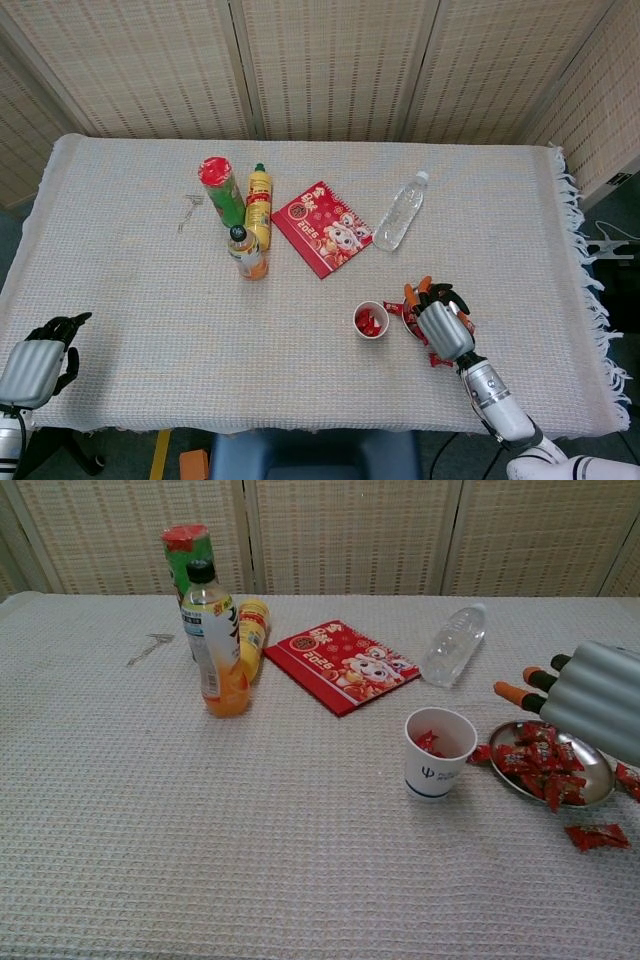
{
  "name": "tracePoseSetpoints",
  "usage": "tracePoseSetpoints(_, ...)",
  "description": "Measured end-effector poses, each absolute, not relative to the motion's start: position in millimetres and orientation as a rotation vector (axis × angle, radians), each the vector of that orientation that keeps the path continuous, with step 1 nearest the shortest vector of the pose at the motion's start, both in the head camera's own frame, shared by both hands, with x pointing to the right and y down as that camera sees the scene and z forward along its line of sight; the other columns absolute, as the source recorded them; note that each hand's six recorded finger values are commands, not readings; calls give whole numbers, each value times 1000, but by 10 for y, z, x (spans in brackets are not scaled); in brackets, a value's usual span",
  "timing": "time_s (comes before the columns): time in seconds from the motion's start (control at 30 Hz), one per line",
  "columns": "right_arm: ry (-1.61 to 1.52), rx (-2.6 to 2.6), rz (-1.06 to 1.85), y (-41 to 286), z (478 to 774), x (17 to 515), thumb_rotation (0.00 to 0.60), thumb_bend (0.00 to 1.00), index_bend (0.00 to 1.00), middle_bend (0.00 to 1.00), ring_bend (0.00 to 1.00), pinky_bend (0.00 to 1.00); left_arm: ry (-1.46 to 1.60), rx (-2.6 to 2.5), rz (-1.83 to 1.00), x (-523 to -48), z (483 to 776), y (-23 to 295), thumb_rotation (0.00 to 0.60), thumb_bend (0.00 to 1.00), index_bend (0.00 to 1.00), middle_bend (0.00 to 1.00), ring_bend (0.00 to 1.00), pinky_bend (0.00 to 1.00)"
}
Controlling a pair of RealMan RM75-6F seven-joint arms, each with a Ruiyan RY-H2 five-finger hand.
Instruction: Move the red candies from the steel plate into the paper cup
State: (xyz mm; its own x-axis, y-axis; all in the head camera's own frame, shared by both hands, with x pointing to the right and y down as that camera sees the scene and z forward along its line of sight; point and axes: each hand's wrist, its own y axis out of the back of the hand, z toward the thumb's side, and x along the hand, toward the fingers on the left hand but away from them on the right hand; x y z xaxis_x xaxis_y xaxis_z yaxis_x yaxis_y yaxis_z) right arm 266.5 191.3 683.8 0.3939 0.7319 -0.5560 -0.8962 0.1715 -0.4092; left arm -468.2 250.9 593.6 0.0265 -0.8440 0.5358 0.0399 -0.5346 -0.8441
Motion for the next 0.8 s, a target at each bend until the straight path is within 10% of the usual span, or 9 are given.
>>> tracePoseSetpoints(0.8, 421, -671, 1194, 2063, 7412, 2694, 600, 145, 121, 212, 391, 814, 843, -1601, -1598, -4713, 5923, 2500, 600, 735, 146, 231, 178, 331)
